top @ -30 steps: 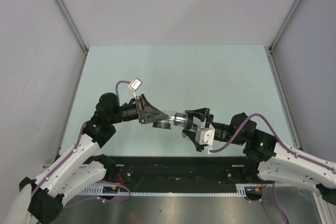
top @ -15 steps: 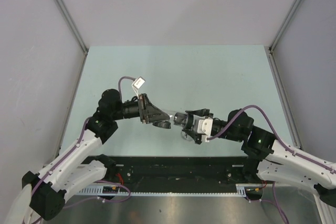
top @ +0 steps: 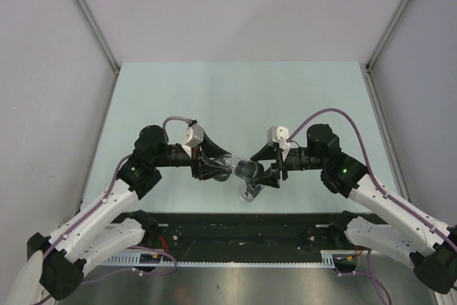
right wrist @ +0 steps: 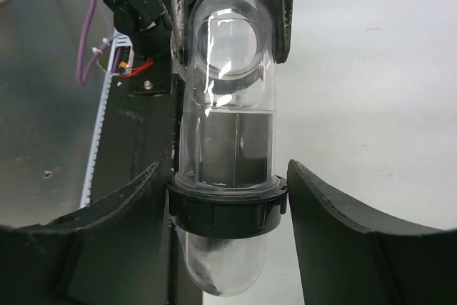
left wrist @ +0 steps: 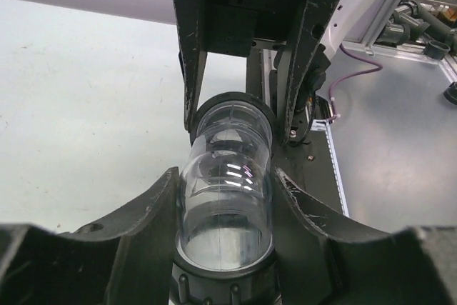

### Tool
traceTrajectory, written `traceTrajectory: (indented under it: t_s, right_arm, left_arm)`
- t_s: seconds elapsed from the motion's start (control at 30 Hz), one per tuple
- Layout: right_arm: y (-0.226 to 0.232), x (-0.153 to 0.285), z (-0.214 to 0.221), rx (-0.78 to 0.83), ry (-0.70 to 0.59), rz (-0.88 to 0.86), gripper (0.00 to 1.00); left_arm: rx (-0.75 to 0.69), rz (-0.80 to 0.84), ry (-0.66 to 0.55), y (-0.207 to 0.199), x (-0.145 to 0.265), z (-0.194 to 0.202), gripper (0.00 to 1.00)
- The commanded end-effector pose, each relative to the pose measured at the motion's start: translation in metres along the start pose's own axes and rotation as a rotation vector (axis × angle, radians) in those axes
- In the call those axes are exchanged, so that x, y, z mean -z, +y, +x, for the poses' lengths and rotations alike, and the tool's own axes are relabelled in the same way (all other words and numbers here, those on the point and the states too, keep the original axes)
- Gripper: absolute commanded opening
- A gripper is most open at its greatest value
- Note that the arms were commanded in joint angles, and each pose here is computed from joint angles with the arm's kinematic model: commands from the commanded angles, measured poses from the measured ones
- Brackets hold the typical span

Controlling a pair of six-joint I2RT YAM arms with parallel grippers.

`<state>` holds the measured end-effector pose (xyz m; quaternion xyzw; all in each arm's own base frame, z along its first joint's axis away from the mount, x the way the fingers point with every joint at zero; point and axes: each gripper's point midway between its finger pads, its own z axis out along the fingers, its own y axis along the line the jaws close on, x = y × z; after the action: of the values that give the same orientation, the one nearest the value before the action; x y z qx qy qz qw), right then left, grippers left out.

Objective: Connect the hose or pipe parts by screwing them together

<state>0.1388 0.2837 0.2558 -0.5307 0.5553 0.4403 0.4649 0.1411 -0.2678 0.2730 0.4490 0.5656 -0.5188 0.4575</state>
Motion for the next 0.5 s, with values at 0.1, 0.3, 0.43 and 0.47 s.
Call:
traceTrajectory:
  t_s: [0.1, 0.3, 0.43, 0.47]
  right_arm:
    - [-0.016, 0.022, -0.043, -0.09, -0.108, 0.172, 0.74]
    - [-0.033, 0.052, -0.043, -0.102, -0.108, 0.387, 1.0]
    - [-0.035, 0.06, -0.043, -0.148, -0.123, 0.444, 1.0]
    - [-0.038, 0.062, -0.042, -0.169, -0.126, 0.469, 1.0]
  left_arm:
    - [-0.173, -0.1, -0.045, 0.031, -0.006, -0.018, 0.0]
    - [0.014, -0.196, -0.03, 0.057, -0.004, -0.003, 0.0]
    - [0.104, -0.282, -0.037, 0.082, -0.003, 0.007, 0.0]
    - [0.117, -0.31, -0.058, 0.093, 0.0, 0.004, 0.0]
